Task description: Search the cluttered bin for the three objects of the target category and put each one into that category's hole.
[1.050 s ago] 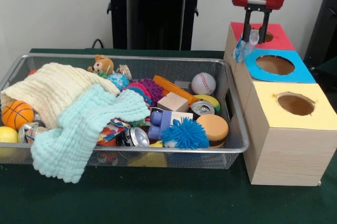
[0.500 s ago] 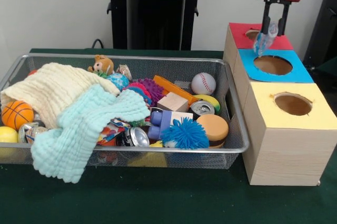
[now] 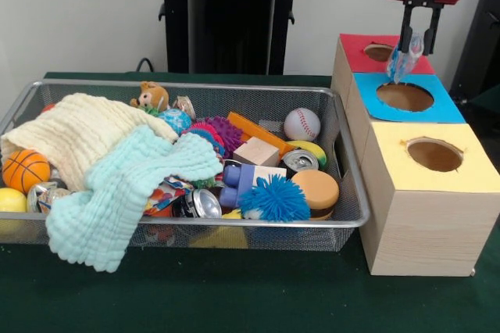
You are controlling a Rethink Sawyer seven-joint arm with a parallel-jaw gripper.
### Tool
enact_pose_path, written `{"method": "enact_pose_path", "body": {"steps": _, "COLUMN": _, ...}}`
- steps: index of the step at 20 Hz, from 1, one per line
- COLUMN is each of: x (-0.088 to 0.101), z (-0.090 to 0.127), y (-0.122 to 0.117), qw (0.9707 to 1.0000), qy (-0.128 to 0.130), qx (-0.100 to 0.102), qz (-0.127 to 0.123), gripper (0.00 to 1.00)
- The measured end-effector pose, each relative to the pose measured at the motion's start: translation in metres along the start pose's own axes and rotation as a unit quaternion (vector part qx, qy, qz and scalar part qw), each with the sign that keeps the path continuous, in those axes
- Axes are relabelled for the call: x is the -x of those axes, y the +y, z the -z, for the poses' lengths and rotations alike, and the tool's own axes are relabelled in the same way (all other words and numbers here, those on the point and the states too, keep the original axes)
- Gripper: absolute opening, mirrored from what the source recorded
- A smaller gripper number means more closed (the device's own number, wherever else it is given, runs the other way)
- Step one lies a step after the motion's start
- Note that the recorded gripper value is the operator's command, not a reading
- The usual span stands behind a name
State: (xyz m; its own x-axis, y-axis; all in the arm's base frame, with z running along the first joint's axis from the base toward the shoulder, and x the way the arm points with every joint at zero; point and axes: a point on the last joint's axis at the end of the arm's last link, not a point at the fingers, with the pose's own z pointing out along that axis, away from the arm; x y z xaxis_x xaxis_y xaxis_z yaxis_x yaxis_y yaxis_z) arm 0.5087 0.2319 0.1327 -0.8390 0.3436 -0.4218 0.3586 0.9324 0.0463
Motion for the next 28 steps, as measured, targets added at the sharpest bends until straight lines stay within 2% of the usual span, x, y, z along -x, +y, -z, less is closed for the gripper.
{"method": "enact_pose_path", "body": {"steps": 6, "x": 0.005, "z": -0.006, "y": 0.0, "qw": 1.0, "qy": -0.001, "qx": -0.002, "qz": -0.003, "gripper": 0.0}}
{"method": "enact_pose_path", "body": {"steps": 16, "x": 0.027, "z": -0.02, "y": -0.016, "qw": 0.9996, "qy": -0.005, "qx": -0.012, "qz": -0.023, "gripper": 0.0}}
{"method": "enact_pose_path", "body": {"steps": 22, "x": 0.031, "z": -0.02, "y": -0.008, "qw": 0.9997, "qy": -0.012, "qx": -0.01, "qz": -0.016, "gripper": 0.0}}
{"method": "enact_pose_path", "body": {"steps": 28, "x": 0.026, "z": -0.011, "y": 0.013, "qw": 0.9999, "qy": -0.001, "qx": -0.012, "qz": 0.0, "gripper": 0.0}}
